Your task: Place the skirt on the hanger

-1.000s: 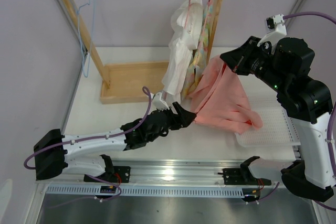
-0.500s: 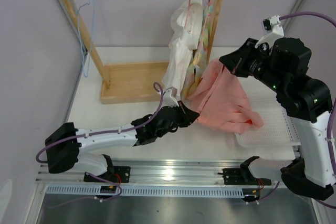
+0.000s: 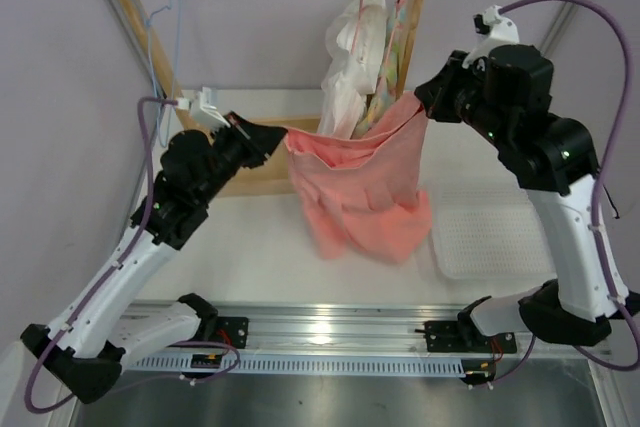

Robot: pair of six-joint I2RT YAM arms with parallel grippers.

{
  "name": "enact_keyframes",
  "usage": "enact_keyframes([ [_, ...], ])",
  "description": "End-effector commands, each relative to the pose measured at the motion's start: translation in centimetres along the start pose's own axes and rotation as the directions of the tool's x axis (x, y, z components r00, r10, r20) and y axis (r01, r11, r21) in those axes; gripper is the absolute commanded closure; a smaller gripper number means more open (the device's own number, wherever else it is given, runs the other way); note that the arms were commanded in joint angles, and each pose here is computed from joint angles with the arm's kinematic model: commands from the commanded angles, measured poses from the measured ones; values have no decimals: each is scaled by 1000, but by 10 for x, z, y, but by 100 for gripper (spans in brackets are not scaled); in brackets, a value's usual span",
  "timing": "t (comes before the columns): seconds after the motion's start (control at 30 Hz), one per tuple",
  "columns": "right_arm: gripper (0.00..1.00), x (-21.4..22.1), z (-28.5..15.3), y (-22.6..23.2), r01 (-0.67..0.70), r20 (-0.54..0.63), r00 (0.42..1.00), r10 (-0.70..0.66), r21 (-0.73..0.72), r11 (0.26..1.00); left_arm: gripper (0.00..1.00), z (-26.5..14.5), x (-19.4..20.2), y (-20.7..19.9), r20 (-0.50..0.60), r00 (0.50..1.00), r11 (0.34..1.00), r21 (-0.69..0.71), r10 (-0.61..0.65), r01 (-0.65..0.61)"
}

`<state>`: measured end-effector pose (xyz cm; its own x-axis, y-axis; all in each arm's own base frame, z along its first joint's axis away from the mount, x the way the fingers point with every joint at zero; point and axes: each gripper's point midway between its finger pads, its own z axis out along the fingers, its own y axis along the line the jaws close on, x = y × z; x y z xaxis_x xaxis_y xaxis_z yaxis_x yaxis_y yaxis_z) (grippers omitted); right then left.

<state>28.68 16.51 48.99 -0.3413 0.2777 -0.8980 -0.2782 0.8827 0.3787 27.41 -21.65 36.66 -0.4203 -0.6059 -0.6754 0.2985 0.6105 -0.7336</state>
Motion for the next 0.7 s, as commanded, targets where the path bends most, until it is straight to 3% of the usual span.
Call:
enact_keyframes([
  [0.0, 100, -23, 35, -9, 93, 85, 992, -98, 59, 994, 100, 4, -41, -23, 1, 995, 991, 78, 105, -104],
  [0.07, 100, -35, 60, -14, 95, 123, 987, -103, 66, 993, 100, 13, -65, -17, 38, 992, 991, 49, 122, -123],
  [0.23, 100, -78, 86, -7, 96, 230, 968, -101, 36, 995, 100, 24, -152, -70, 172, 968, 968, 142, 181, -206],
  [0.33, 100, -84, 92, -1, 100, 258, 961, -101, 16, 995, 100, 21, -170, -82, 199, 955, 958, 138, 221, -251],
  [0.43, 100, -86, 91, -2, 97, 275, 956, -97, 15, 995, 100, 20, -173, -55, 200, 949, 966, 44, 242, -256],
  [0.67, 100, -89, 130, -7, 121, 310, 943, -122, 23, 992, 100, 42, -202, -6, 221, 952, 976, 4, 213, -219],
])
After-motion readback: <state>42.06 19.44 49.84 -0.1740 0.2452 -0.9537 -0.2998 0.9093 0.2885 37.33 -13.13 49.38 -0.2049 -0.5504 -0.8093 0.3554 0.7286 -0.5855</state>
